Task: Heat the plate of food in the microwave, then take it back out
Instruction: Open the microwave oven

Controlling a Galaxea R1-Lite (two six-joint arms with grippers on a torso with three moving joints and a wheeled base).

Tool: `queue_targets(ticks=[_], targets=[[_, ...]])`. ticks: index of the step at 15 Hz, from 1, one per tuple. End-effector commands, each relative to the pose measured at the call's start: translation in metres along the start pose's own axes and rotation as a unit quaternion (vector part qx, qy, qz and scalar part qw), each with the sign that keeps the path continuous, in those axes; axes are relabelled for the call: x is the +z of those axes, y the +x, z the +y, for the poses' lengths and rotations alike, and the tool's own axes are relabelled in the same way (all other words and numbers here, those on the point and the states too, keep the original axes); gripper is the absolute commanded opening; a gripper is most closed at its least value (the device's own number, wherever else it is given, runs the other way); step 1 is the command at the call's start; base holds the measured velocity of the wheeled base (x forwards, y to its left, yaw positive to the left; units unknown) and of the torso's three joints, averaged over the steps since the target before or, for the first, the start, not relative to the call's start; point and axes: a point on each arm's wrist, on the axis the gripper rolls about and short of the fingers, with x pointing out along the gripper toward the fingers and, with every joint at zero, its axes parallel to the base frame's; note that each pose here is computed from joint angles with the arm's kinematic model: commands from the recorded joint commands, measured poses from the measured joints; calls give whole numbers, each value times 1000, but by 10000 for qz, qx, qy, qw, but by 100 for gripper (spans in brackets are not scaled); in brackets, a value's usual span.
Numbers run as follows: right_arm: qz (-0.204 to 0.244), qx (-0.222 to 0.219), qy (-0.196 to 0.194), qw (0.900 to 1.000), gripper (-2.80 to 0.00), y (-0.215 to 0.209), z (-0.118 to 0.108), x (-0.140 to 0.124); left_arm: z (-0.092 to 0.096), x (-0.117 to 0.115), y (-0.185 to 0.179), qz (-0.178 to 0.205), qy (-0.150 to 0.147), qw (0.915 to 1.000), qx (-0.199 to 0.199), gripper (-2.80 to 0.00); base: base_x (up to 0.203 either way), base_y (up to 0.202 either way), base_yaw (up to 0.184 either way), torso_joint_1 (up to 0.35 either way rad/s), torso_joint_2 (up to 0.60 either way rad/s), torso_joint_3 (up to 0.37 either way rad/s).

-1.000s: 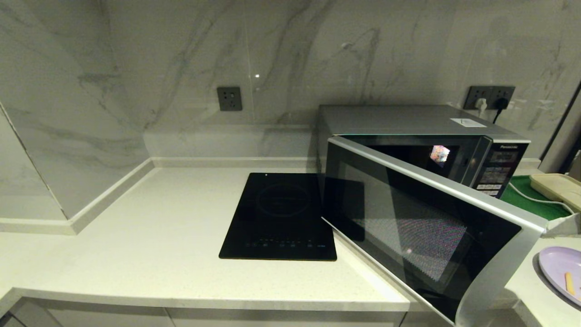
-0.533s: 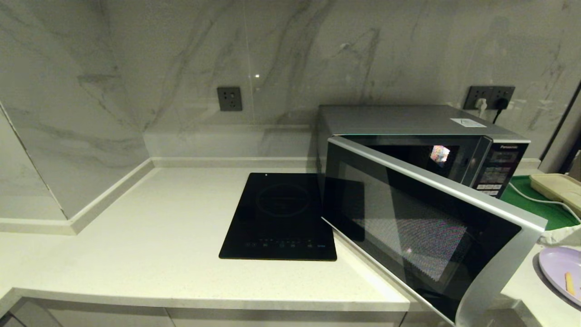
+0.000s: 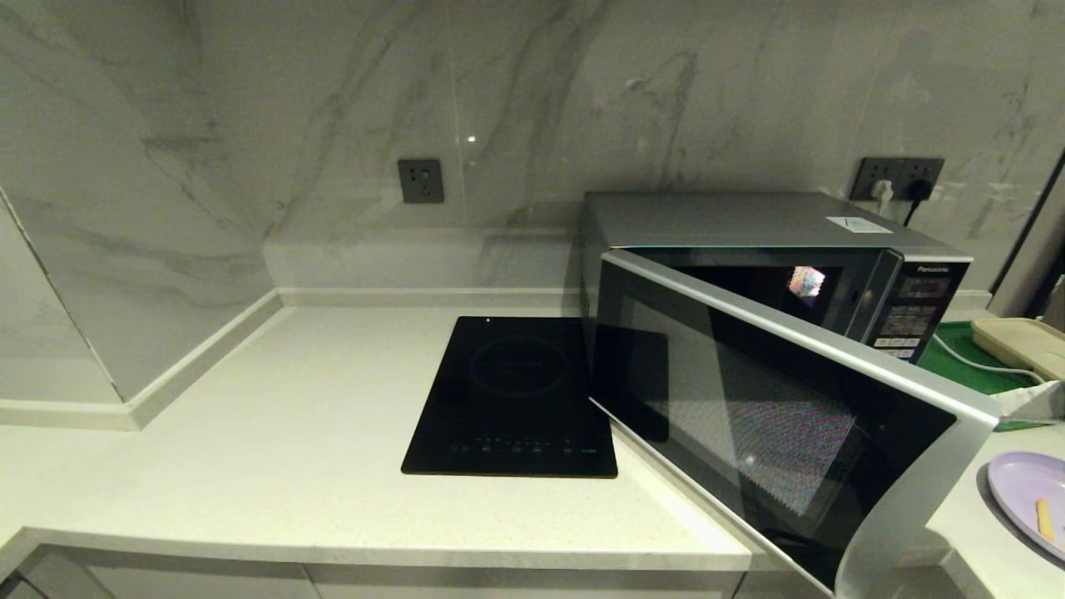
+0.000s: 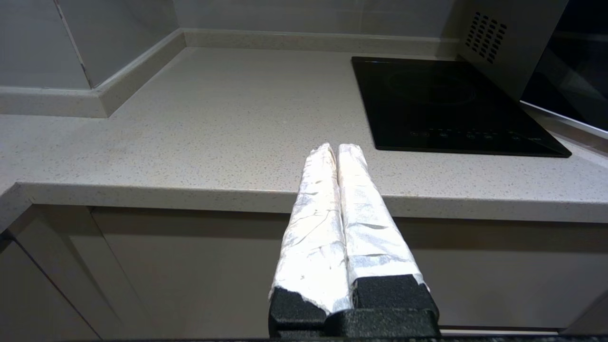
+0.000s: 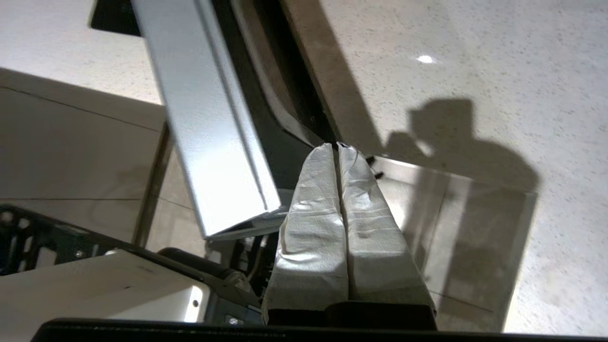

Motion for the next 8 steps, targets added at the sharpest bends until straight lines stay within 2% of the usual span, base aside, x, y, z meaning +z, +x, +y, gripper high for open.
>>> queue_targets(ticks=[1, 3, 6, 8], targets=[[-14, 295, -38, 9996, -280, 0, 2, -1, 0, 0, 0, -3, -3, 10000, 2, -280, 0, 0, 0, 0, 0, 0], [-91, 470, -301, 9984, -280, -7, 8, -7, 0, 0, 0, -3, -3, 10000, 2, -280, 0, 0, 0, 0, 0, 0], [-40, 699, -965, 9929, -280, -9, 15, -19, 0, 0, 0, -3, -3, 10000, 2, -280, 0, 0, 0, 0, 0, 0], [47, 842, -1096, 9904, -280, -8, 21, -28, 0, 0, 0, -3, -3, 10000, 2, -280, 0, 0, 0, 0, 0, 0]])
